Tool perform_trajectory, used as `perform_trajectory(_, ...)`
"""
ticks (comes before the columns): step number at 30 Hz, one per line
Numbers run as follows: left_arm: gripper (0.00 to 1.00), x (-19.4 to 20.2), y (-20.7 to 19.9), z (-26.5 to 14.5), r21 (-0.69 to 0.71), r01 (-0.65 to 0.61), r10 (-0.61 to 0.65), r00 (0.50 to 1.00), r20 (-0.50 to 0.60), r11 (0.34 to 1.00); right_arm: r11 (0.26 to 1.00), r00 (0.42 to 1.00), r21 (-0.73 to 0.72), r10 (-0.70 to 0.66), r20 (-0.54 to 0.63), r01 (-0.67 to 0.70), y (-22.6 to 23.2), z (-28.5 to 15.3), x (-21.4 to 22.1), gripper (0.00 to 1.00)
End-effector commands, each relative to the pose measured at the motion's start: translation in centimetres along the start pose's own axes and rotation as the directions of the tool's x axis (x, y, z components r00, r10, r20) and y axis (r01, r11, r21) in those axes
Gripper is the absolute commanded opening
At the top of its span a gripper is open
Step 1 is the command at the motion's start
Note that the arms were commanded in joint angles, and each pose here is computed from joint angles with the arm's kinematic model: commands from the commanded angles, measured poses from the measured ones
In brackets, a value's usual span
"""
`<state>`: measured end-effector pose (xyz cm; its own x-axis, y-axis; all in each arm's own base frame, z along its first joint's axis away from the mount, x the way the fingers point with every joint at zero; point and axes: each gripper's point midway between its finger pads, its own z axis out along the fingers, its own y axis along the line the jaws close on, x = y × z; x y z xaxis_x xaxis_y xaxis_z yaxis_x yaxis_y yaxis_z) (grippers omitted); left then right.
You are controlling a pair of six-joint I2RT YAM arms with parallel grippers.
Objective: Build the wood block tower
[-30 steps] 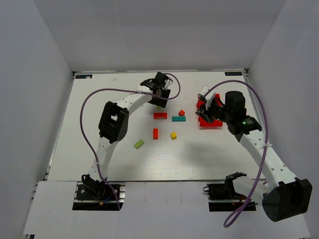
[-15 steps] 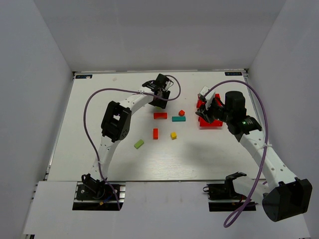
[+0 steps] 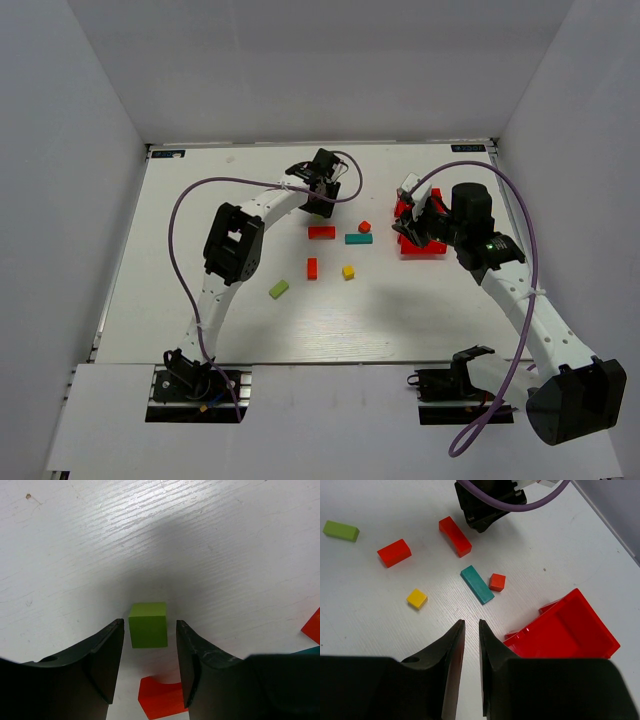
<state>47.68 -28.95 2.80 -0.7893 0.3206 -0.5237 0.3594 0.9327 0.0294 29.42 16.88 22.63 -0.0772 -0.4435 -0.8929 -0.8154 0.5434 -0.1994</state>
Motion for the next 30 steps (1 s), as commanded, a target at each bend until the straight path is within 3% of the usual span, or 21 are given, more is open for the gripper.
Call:
perform_trajectory(1, 0.56, -3.1, 0.0, -1.9, -0.009, 0.019, -0.018, 0.996, 0.093, 1.0, 1.0, 1.0, -0.003, -0.012, 0.015, 0.012, 0.1, 0.2, -0.1, 0.24)
perform_trajectory(11, 0.51, -3.4, 0.0, -2.4, -0.007, 0.02, -0.019, 0.995, 0.102, 1.0, 1.0, 1.0, -0.003, -0.009, 0.011, 0.009, 0.1, 0.2, 0.0, 0.24)
perform_trajectory(18, 0.36, -3.7, 0.0, -2.8, -0.006, 0.021, -0.021, 0.994, 0.11, 1.0, 1.0, 1.0, -0.004, -0.009, 0.01, 0.009, 0.1, 0.2, -0.1, 0.24)
perform_trajectory(21, 0.22, -4.4, 0.2, -3.7, -0.006, -0.013, 0.014, 0.991, 0.134, 1.0, 1.0, 1.0, -0.006, -0.007, 0.008, 0.007, 0.1, 0.2, 0.0, 0.24)
perform_trajectory(25, 0.07, -6.1, 0.3, -6.7, 0.007, -0.09, 0.087, 0.978, 0.19, 0.996, 1.0, 1.0, -0.012, -0.012, 0.007, 0.012, 0.2, 0.2, 0.0, 0.24)
perform_trajectory(30, 0.0, -7.3, 1.0, -11.5, 0.055, -0.192, 0.171, 0.949, 0.263, 0.98, 1.0, 1.0, -0.022, -0.016, 0.011, 0.016, 0.4, 0.1, -0.1, 0.24)
